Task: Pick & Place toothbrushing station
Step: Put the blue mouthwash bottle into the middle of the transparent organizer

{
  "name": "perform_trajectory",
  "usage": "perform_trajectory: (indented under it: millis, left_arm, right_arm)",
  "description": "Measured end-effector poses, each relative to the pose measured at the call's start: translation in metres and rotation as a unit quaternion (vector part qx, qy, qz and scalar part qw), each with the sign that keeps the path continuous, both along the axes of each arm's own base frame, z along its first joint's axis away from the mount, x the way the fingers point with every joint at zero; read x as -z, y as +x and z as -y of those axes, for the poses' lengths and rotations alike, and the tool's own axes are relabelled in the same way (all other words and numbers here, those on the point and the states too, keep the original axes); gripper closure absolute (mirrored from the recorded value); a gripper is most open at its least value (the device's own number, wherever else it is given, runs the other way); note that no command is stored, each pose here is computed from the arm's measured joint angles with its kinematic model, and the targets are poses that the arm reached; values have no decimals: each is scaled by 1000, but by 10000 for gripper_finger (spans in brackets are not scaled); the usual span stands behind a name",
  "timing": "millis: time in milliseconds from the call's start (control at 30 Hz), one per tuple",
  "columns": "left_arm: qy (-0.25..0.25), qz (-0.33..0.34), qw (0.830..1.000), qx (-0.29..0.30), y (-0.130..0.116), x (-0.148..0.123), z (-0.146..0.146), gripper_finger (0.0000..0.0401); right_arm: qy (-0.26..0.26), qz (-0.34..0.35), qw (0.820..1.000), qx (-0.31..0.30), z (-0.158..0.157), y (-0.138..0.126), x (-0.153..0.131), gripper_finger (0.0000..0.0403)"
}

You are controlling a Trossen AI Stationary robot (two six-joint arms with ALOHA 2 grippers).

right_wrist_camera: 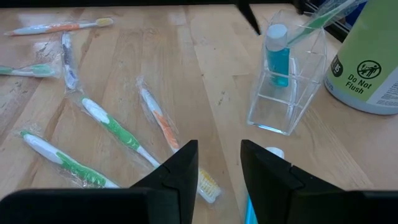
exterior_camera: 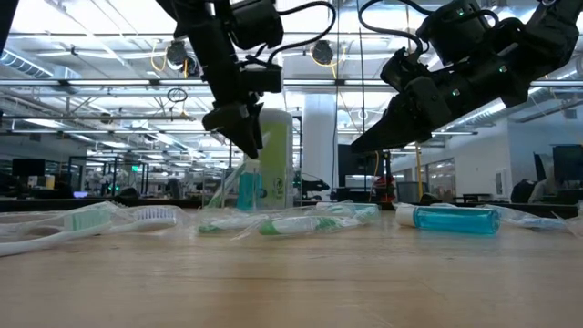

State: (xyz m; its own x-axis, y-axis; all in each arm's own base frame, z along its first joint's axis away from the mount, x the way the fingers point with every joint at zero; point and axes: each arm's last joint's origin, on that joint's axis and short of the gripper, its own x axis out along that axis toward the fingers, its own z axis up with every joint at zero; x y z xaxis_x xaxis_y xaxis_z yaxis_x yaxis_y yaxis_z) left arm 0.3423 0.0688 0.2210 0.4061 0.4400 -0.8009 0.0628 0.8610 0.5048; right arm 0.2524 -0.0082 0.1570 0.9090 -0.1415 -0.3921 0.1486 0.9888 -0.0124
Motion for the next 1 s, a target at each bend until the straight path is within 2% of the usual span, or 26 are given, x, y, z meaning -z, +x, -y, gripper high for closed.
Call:
perform_trajectory:
  millis: [467, 600, 767, 1000]
  left_arm:
    - [8, 5, 1000, -22, -3, -1, -17, 190]
    - [-35, 27, 999, 6, 1, -1, -14, 190]
    - [-42, 21, 999, 14, 1, -1, -11, 190]
    - [-18, 12, 1000, -4, -2, -1, -17, 190]
  right_arm:
    - [-3, -1, 1000, -1, 0, 0, 0, 287]
    - [-5, -1, 1000, -2, 0, 0, 0, 287]
    - [-12, -2, 1000, -5, 0, 0, 0, 287]
    - [-12, -1, 1000, -5, 0, 0, 0, 287]
